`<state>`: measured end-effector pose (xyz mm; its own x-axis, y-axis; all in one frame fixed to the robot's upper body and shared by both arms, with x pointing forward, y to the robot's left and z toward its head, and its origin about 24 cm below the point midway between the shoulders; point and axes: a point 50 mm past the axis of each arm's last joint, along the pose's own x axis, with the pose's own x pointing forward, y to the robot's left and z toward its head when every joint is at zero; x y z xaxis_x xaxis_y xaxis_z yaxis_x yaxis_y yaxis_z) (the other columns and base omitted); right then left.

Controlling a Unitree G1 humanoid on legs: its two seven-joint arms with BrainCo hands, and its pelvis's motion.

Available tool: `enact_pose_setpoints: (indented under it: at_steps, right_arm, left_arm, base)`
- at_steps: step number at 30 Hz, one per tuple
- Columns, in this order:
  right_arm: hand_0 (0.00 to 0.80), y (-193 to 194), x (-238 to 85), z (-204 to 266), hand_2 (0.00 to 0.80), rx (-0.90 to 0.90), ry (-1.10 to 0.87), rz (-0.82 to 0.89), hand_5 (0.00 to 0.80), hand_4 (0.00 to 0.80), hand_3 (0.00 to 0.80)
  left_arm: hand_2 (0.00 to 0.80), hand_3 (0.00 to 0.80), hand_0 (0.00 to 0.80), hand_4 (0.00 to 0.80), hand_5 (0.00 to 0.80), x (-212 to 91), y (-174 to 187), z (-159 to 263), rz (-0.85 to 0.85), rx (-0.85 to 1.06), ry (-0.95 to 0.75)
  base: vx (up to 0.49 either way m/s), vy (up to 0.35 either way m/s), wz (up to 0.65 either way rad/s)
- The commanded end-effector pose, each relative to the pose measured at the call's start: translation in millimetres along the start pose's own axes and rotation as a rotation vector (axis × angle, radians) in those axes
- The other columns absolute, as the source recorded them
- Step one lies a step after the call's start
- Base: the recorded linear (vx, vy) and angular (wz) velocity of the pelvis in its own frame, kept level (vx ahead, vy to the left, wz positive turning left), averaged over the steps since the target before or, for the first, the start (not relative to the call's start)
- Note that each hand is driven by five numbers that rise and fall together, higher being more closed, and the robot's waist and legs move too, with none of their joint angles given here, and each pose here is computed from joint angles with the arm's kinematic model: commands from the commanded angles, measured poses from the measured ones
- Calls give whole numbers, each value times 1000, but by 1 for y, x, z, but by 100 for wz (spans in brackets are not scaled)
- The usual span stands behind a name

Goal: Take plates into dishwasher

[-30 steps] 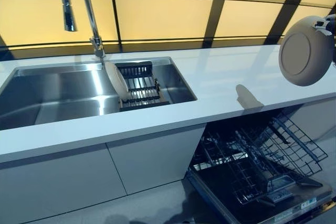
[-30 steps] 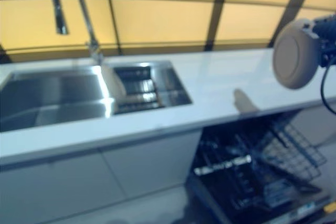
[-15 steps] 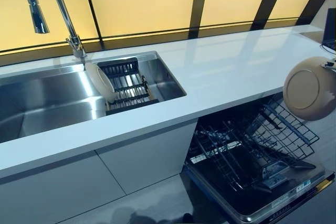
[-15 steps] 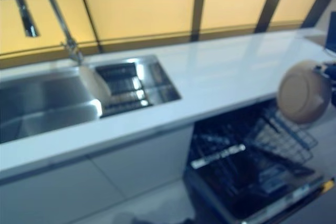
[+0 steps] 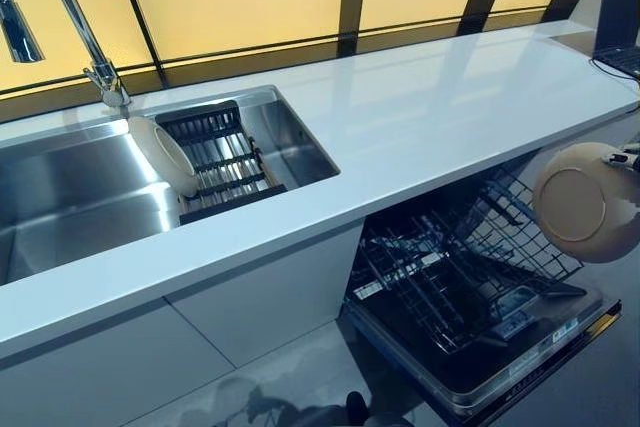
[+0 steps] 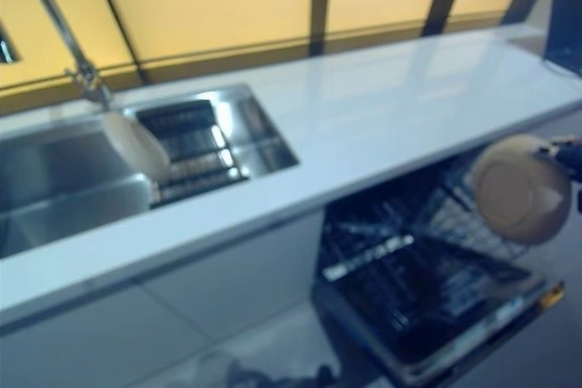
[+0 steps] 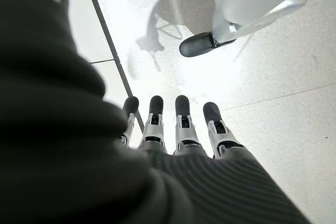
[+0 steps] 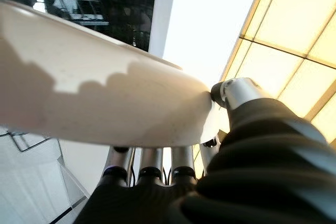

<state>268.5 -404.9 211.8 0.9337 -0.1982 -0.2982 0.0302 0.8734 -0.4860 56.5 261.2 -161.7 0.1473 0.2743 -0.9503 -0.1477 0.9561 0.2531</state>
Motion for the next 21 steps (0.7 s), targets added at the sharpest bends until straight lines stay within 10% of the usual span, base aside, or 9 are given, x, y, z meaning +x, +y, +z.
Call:
enact_pose_setpoints:
  at_steps: [1,21]
  right_arm:
    - [800,12,5,11,800,-23,-110,18,800,800,800]
    - [800,117,54,-15,800,-195,-84,103,800,800,800]
  left_arm:
    - [0,0,0,0,0,-1,26,1,75,40,13]
    - [0,0,0,0,0,0,6,22,38,77,-28]
  base:
    - [0,0,0]
    - [-21,-1,0]
